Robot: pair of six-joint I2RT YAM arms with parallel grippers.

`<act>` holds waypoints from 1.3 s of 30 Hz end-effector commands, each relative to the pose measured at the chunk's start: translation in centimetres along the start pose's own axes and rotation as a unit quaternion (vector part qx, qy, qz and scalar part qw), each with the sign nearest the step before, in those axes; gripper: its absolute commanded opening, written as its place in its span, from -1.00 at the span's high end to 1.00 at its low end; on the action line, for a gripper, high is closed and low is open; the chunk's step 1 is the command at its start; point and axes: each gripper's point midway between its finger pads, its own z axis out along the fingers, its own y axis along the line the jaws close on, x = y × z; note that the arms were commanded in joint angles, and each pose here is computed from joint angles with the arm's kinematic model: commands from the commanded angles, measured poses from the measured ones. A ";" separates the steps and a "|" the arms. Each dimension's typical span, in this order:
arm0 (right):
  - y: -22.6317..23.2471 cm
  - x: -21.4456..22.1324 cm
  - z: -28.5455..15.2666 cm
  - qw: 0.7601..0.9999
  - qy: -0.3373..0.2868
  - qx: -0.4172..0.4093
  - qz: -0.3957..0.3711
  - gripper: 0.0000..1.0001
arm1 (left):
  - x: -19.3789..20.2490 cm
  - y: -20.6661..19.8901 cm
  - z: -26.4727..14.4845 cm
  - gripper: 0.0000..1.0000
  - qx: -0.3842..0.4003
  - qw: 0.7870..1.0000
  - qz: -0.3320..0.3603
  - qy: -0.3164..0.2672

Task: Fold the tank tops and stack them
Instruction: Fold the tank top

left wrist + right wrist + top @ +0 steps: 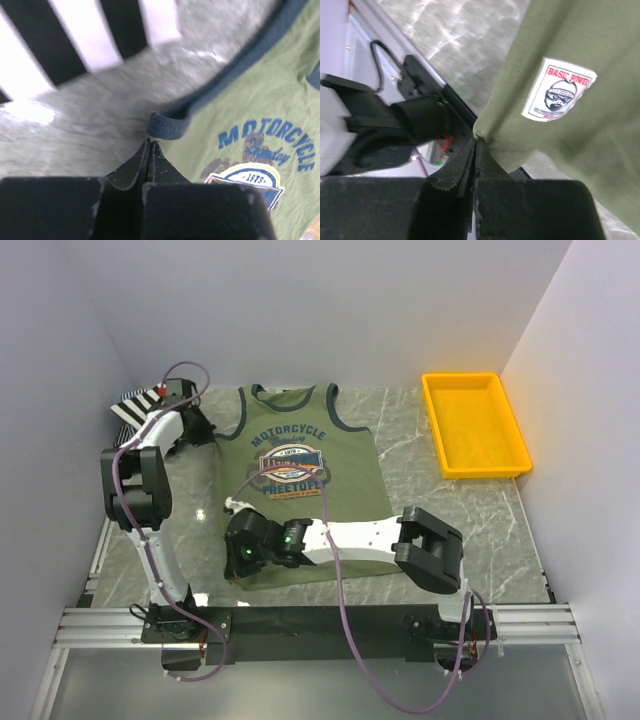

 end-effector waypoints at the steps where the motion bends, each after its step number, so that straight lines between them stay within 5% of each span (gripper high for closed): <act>1: 0.1 -0.4 -2.0 0.999 -0.017 -0.022 0.030 1.00 | -1.2 -4.2 -1.7 0.99 0.030 0.999 0.030 -0.034; 19: -6.7 0.3 -6.7 0.986 -0.093 -0.010 0.137 1.00 | 4.4 -14.8 -0.2 0.99 0.086 0.993 0.086 -0.008; 39: -13.0 2.4 -8.3 0.973 -0.127 0.030 0.188 1.00 | 9.8 -20.3 1.7 0.99 0.113 0.986 0.122 0.022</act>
